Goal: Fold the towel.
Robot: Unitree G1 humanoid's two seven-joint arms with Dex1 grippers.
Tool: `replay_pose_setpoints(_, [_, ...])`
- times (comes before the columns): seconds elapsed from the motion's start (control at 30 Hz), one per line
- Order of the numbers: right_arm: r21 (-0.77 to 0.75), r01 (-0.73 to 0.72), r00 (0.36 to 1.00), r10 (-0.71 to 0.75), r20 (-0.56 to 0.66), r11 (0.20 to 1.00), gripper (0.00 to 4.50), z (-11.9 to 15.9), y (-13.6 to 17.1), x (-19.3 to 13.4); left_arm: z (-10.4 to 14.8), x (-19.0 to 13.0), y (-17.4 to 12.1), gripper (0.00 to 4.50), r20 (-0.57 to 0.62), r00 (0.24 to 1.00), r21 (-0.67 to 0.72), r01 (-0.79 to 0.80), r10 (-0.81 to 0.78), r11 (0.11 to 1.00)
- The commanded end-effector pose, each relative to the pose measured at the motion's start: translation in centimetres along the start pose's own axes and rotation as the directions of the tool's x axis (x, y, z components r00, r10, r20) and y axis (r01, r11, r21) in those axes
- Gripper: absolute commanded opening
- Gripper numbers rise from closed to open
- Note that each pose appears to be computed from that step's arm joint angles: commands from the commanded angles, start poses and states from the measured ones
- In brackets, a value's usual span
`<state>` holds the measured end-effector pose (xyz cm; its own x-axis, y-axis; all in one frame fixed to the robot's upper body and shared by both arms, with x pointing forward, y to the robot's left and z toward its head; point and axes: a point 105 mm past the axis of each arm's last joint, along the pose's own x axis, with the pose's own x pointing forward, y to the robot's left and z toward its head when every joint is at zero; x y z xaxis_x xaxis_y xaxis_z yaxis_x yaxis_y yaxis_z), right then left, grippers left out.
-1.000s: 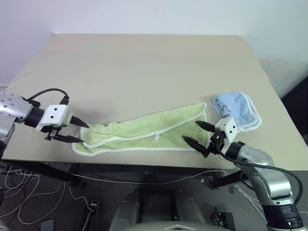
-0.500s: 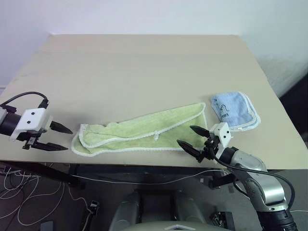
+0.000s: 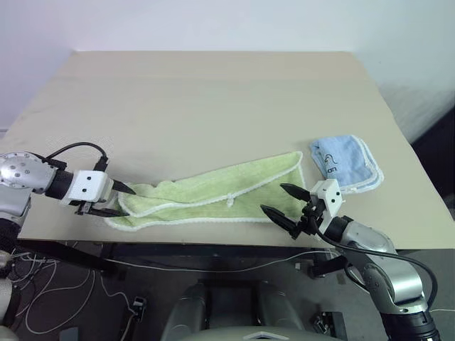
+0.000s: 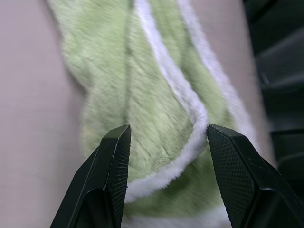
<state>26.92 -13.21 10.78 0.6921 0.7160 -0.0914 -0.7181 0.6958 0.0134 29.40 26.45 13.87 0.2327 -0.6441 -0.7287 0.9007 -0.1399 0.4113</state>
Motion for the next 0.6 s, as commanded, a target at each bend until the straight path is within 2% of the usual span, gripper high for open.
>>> replay_pose_setpoints(0.03, [-0.04,0.005,0.999,-0.003,0.044,0.999,4.5,1.6,-0.2,-0.2,-0.2,-0.5,0.2,2.66,-0.013,1.0,0.015,-0.021,0.021,1.0])
replay_pose_setpoints(0.27, [-0.067,0.011,0.999,-0.008,0.042,0.998,4.5,2.2,-1.1,-0.4,-0.3,-0.9,-1.2,2.66,-0.018,0.998,-0.016,0.056,-0.056,0.998])
replay_pose_setpoints(0.6, [-0.076,-0.002,0.999,0.005,0.046,0.997,4.5,2.5,-1.1,-0.1,-0.6,-0.6,-0.9,2.66,-0.024,0.999,0.013,0.042,-0.041,0.999])
